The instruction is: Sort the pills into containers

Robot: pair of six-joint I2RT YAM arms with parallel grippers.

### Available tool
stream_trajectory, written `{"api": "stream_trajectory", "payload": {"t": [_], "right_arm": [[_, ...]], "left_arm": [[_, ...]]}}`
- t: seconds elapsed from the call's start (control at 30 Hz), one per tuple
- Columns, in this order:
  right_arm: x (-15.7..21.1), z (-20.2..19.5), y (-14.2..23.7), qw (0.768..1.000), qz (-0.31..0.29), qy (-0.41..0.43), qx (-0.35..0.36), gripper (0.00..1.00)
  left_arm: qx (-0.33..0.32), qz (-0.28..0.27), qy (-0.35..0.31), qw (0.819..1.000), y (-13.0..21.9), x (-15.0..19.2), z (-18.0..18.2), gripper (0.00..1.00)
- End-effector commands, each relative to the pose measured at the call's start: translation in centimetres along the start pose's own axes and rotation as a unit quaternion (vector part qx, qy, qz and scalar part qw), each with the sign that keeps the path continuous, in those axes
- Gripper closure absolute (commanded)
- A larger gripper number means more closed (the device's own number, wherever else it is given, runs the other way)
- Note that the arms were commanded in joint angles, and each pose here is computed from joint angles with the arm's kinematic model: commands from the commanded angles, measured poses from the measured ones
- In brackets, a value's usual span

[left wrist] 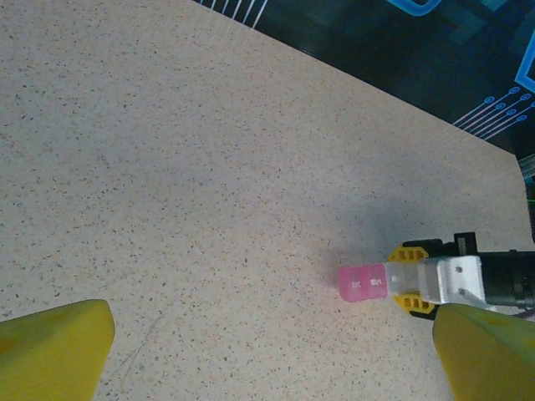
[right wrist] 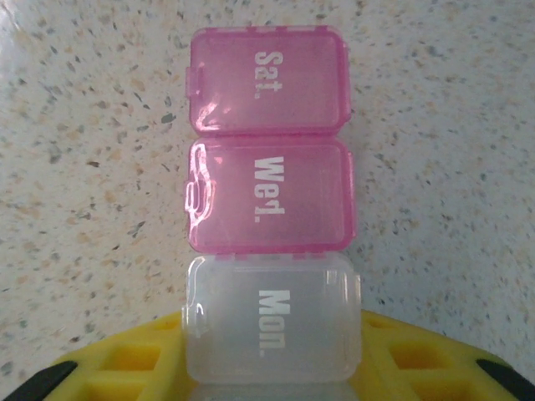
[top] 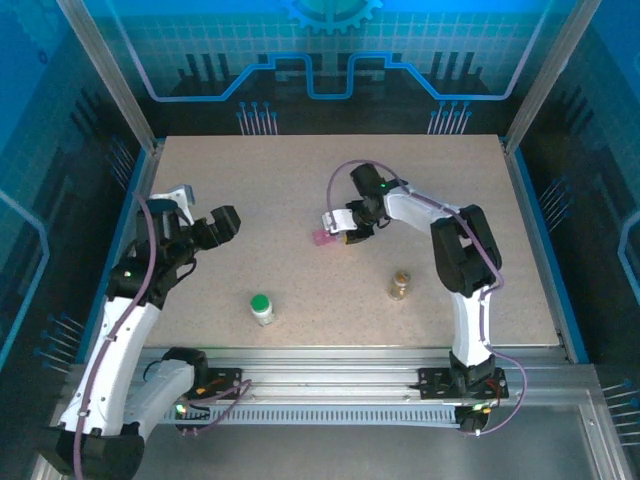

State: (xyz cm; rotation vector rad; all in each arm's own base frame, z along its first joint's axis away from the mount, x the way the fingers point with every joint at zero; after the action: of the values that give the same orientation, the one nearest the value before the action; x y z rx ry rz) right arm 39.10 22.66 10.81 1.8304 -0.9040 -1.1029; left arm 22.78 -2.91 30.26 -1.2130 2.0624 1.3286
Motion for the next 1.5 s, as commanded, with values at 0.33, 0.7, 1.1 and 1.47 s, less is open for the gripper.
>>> {"api": "stream_trajectory", "payload": {"t": [0.33,0.7,1.1,1.47], "right_arm": [[-2.8,-3.9,5.1,0.995,0.034,-0.039,0.082,0.07],[-3.2,-4.2,12.5,0.851,-0.119,-0.433,0.273,0.13],[3.9,-0.3,6.1,0.625,-0.172,-0.748,0.142,0.26],[3.8,0.3,2.3,0.663,-0.156,-0.725,0.097,0.32]], "left_arm": [[-0.004,-0.007,-0.033,0.999,-0.3,-0.1,-0.1,0.01],[0.027,-0.029,-0.066,0.997,-0.5,-3.7,-5.1,0.01],[0.135,0.002,-0.148,0.980,-8.8,-4.4,-11.5,0.01],[0.217,0.045,-0.477,0.851,-15.9,1.7,-12.8,0.02]]}}
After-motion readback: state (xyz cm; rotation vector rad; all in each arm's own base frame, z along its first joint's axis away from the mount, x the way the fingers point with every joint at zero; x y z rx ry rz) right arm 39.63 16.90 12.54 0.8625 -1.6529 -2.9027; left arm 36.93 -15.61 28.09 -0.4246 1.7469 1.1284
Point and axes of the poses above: each hand's point on the last joint's axis, 136 mm out from that joint toward the fingers, its own y axis back along the fingers, its own z axis along the line the jaws close on, x = y × z, the point moved 7 cm from there along y, back along the fingers, and after that the axes turned 1 degree about y, right-handed, at the moved point
